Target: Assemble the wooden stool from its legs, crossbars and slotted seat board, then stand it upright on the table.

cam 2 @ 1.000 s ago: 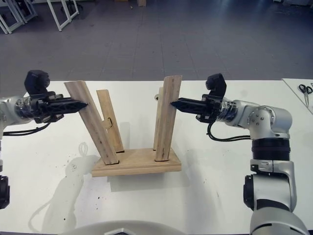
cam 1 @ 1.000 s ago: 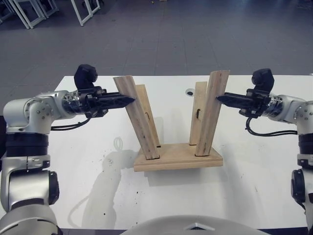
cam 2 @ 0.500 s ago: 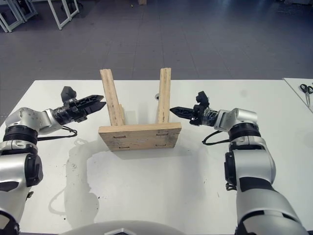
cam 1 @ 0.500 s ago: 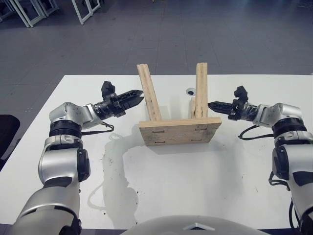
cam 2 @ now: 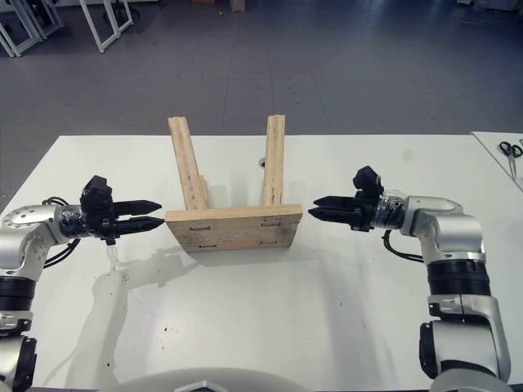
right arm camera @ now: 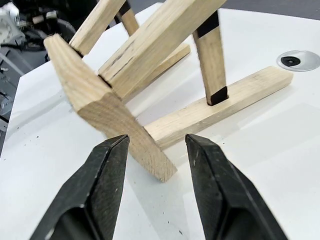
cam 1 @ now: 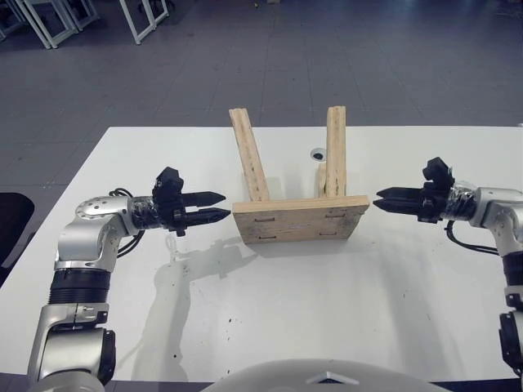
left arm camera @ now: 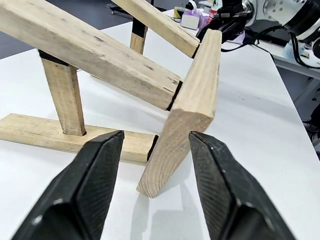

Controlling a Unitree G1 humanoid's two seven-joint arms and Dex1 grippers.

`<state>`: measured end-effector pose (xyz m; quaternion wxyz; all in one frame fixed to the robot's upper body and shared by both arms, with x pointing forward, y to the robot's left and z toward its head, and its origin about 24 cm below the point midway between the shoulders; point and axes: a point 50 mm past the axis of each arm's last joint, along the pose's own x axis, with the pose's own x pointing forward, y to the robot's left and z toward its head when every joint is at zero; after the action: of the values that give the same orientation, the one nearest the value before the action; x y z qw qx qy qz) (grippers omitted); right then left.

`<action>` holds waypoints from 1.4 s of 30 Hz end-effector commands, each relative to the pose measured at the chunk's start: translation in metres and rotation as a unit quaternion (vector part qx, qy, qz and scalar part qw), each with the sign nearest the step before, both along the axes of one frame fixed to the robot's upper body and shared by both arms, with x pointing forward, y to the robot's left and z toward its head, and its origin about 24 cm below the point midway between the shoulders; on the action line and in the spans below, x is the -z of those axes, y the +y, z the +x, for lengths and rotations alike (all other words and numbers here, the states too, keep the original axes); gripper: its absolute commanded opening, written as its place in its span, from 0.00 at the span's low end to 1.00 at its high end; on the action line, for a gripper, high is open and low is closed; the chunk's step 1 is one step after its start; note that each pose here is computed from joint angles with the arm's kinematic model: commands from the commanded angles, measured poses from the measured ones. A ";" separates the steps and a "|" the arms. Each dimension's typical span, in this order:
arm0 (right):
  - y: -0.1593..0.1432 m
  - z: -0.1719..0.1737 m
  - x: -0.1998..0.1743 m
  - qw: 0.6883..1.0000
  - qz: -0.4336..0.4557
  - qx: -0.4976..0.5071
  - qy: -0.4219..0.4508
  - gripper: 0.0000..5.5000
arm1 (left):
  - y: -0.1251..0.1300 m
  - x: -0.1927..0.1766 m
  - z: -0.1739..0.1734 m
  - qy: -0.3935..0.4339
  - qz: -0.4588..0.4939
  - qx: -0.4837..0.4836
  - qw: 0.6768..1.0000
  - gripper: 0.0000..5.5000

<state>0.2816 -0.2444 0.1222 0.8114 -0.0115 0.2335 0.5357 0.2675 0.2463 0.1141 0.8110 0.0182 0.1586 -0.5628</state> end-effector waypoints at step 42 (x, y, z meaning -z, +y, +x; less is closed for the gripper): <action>0.060 0.011 -0.082 0.874 0.397 -0.072 0.271 0.23 | -0.050 -0.123 0.047 0.412 -0.272 0.094 0.865 0.42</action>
<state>0.2688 -0.2041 0.1896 0.6261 0.3956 0.2294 0.6316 0.2911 0.2145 0.2307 0.6038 -0.3657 0.2987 -0.6422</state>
